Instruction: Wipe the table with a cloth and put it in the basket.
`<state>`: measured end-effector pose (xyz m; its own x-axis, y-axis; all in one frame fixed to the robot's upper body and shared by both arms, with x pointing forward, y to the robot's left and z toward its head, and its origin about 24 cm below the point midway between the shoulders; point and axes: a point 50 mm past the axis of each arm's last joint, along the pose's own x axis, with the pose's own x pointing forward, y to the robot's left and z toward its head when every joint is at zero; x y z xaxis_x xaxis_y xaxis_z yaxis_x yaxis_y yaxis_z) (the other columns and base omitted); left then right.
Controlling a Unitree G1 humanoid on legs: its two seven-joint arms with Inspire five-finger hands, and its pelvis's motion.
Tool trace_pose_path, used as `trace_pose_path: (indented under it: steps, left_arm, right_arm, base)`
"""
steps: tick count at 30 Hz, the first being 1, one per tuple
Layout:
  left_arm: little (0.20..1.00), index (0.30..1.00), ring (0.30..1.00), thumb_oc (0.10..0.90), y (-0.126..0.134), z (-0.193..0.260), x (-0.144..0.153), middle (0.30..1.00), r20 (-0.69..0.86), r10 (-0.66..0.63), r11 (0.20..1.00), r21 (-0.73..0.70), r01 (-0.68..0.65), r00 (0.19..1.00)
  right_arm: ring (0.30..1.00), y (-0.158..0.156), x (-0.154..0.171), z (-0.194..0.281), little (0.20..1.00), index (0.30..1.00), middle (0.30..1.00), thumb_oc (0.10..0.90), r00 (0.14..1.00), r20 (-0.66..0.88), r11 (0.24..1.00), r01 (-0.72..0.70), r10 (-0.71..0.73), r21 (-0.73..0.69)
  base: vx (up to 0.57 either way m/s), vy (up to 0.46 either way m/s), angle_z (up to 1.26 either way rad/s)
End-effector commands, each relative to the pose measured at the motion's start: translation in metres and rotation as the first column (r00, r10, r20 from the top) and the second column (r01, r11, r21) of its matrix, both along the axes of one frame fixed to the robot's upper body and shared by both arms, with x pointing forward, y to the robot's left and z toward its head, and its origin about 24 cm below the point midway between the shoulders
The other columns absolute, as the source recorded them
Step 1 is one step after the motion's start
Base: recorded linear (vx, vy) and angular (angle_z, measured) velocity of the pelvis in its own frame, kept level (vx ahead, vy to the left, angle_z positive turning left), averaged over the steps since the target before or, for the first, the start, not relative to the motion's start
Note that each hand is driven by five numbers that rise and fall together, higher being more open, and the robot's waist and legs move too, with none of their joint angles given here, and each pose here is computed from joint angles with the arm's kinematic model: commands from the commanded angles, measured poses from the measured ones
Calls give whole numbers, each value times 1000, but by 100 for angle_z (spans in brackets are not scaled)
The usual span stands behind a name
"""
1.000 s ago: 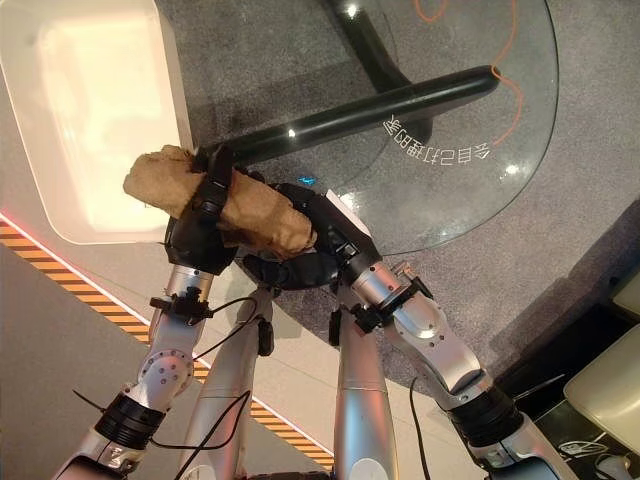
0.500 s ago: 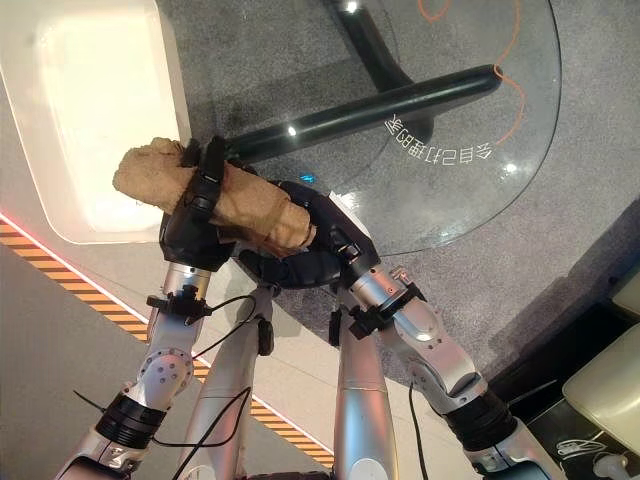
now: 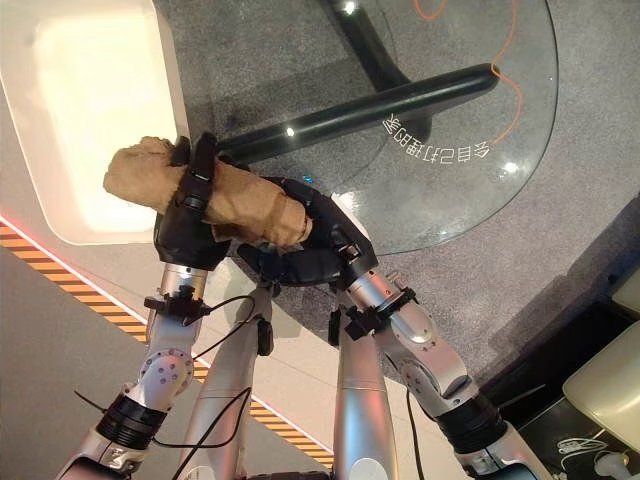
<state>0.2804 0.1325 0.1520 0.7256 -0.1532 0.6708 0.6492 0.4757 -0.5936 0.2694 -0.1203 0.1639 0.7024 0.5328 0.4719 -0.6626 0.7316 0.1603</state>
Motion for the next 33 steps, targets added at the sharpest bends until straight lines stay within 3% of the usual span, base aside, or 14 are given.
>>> trace_pose_path:
  steps: [1, 15, 20, 22, 28, 33]
  left_arm:
    - [200, 300, 300, 100, 8, 31, -28, 300, 263, 14, 999, -38, -4, 965]
    - [200, 300, 300, 100, 7, 28, -30, 300, 258, 9, 999, -43, 2, 966]
    - [200, 300, 300, 100, 13, 32, -31, 300, 291, 64, 998, -45, -54, 955]
    - [200, 300, 300, 100, 19, 35, -33, 300, 322, 104, 995, -41, -96, 941]
    - [200, 300, 300, 100, 56, 62, -52, 300, 470, 370, 921, -75, -382, 801]
    - [200, 300, 300, 100, 81, 75, -67, 300, 478, 615, 742, -81, -665, 628]
  right_arm:
    - [900, -5, -22, 55, 900, 900, 900, 800, 948, 311, 973, -132, 68, 189]
    - [900, -6, -18, 47, 900, 900, 900, 800, 959, 284, 991, -31, -7, 128]
    - [900, -7, -16, 47, 900, 900, 900, 800, 963, 268, 995, -11, -16, 100]
    - [900, -7, -16, 46, 900, 900, 900, 800, 966, 259, 996, -7, -17, 92]
    - [900, -8, -14, 25, 900, 900, 900, 800, 989, 149, 1000, 7, -9, 12]
    - [900, -11, -15, 2, 900, 900, 900, 800, 999, 36, 999, 7, -5, -51]
  base:
    - [0, 0, 0]
    - [-1, 1, -1]
    - [0, 1, -1]
    - [0, 0, 0]
    - [4, 21, -1]
    - [4, 62, -2]
